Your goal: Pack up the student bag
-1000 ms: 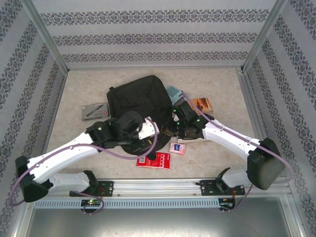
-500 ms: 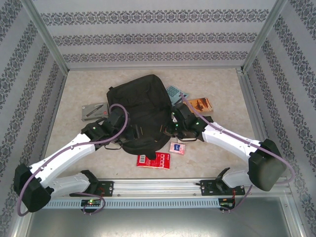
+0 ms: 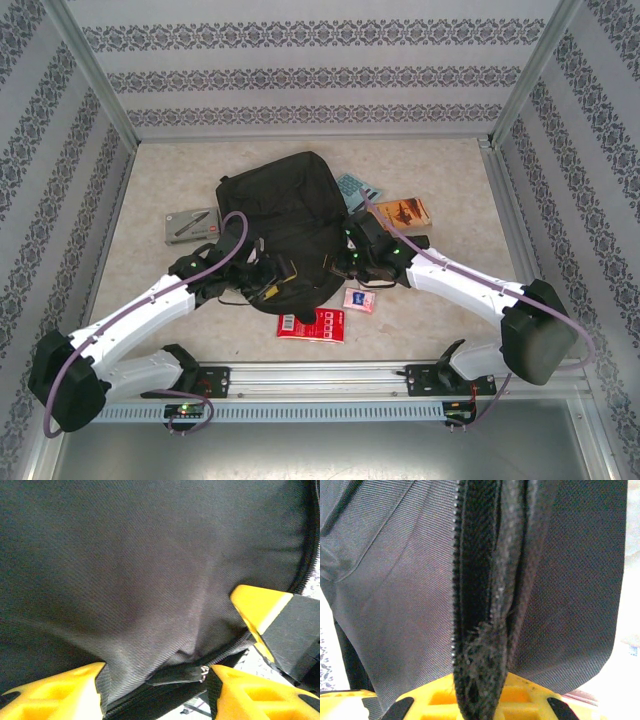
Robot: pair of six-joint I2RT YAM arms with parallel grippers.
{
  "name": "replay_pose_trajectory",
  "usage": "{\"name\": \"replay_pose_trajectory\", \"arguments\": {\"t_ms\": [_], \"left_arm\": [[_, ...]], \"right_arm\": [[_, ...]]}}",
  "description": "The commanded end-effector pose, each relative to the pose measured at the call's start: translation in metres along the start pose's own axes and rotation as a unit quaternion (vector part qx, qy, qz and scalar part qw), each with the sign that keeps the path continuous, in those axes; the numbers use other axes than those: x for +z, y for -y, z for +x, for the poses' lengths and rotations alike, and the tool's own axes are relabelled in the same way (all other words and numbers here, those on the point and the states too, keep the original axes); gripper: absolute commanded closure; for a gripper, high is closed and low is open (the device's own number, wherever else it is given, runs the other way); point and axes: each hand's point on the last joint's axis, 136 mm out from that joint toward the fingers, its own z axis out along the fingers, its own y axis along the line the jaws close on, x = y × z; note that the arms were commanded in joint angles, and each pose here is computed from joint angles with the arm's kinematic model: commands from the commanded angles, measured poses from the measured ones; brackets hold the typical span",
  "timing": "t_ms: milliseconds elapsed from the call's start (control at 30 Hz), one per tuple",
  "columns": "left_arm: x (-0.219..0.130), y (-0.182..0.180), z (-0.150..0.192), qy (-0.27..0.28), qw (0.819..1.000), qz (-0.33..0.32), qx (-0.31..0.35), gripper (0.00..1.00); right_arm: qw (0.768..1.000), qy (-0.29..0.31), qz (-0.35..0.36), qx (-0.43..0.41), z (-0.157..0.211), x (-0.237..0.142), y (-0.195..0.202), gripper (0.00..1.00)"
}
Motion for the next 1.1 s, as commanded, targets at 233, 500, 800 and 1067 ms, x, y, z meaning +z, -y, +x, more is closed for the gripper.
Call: {"name": "replay_pose_trajectory", "arguments": {"t_ms": [233,500,800,1067], "left_arm": [[0.014,0.013,0.013,-0.053,0.997,0.051,-0.022,0.49],[0.024,0.026,0.019,-0.089,0.993,0.073,-0.004,0.52],[0.032,0.035,0.013,-0.085,0.992,0.087,0.025,0.46],[0.051,0.032,0.015,-0.116,0.99,0.076,0.04,0.47]], "right_arm": [[0.999,0.029,-0.019,-0.025,-0.009,0.004,-0.011,1.0],[0.999,0.025,-0.021,-0.029,-0.008,0.008,-0.015,1.0],[0.999,0.02,-0.026,-0.033,-0.006,0.011,-0.022,1.0],[0.999,0.019,-0.028,-0.034,-0.006,0.012,-0.024,1.0]]}}
